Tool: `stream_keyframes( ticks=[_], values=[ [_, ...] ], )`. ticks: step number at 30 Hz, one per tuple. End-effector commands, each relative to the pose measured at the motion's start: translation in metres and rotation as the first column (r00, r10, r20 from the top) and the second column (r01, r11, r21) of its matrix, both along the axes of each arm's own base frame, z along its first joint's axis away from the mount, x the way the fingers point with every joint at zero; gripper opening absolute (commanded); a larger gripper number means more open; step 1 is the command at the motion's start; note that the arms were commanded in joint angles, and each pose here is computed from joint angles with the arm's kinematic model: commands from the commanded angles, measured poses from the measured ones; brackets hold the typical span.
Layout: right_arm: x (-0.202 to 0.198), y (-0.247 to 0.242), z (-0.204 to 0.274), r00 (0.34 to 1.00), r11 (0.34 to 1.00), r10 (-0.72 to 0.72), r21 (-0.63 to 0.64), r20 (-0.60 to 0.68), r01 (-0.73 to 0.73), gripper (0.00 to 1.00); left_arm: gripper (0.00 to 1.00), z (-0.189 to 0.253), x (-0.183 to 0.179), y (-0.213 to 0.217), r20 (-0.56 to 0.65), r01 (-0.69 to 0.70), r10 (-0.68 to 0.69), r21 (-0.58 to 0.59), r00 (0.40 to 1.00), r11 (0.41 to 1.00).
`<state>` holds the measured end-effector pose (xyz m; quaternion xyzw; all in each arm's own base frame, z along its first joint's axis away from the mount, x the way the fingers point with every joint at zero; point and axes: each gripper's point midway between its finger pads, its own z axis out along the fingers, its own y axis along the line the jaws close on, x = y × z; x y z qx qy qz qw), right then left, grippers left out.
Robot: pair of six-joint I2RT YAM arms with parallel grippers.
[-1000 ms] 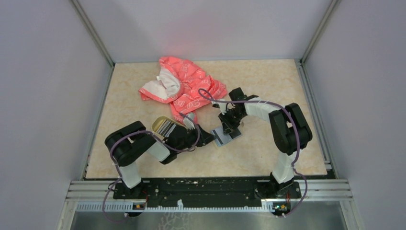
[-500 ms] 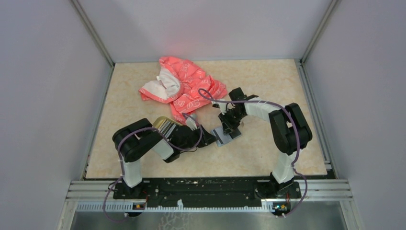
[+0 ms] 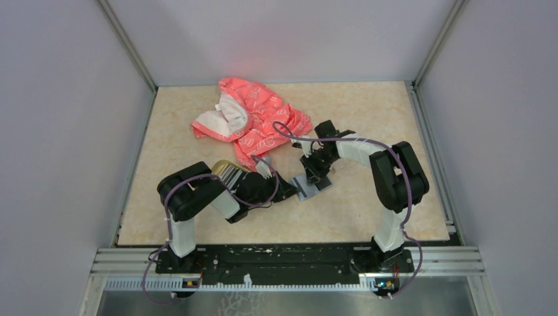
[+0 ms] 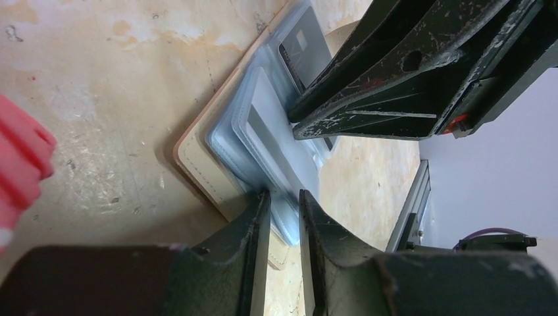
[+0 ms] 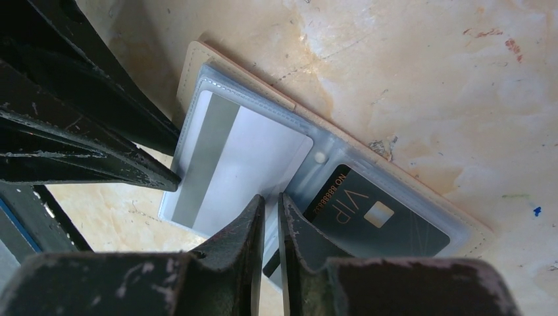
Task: Put the credit cards into the card holder
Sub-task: Insert the credit card into the card holder.
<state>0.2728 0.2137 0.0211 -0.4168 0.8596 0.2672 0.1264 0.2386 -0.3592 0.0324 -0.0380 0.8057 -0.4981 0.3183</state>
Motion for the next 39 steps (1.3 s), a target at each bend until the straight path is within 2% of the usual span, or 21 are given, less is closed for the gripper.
stream_keyframes(
  ticks=[1,6,17,22,24,28,30,34,39],
  values=[
    [0.004,0.001,0.005,1.0,1.0,0.013,0.013,0.014,-0.013,0.14,0.28,0.01,0.003,-0.01,0.045,0.032,-0.03,-0.031,0.999,0.999],
    [0.007,0.002,0.021,0.999,0.998,0.014,0.06,0.042,-0.016,0.18,0.26,0.011,0.004,-0.01,0.047,0.035,-0.033,-0.035,0.998,0.999],
    [0.007,0.007,0.045,0.992,0.991,0.052,0.113,0.117,-0.065,0.4,0.23,0.021,0.007,-0.012,0.069,0.042,-0.037,-0.059,0.997,0.997],
    [0.006,0.008,0.061,0.979,0.983,0.087,0.143,0.187,-0.114,0.45,0.23,0.023,0.009,-0.012,0.075,0.043,-0.038,-0.069,0.996,0.997],
    [0.003,0.011,0.071,0.966,0.973,0.121,0.167,0.229,-0.162,0.51,0.23,0.023,0.009,-0.012,0.076,0.045,-0.039,-0.073,0.996,0.996],
    [-0.009,0.013,0.077,0.923,0.948,0.216,0.16,0.318,-0.277,0.73,0.23,0.027,0.011,-0.015,0.086,0.054,-0.045,-0.098,0.995,0.994],
    [-0.007,0.012,0.078,0.911,0.949,0.215,0.146,0.351,-0.28,0.82,0.24,0.031,0.012,-0.017,0.099,0.065,-0.054,-0.116,0.994,0.991],
    [-0.012,0.01,0.074,0.907,0.94,0.25,0.14,0.339,-0.311,0.89,0.26,0.035,0.015,-0.024,0.107,0.085,-0.07,-0.143,0.992,0.986],
    [-0.011,0.003,0.069,0.896,0.94,0.269,0.105,0.353,-0.324,0.91,0.27,0.035,0.021,-0.031,0.102,0.092,-0.076,-0.157,0.992,0.983]
  ],
)
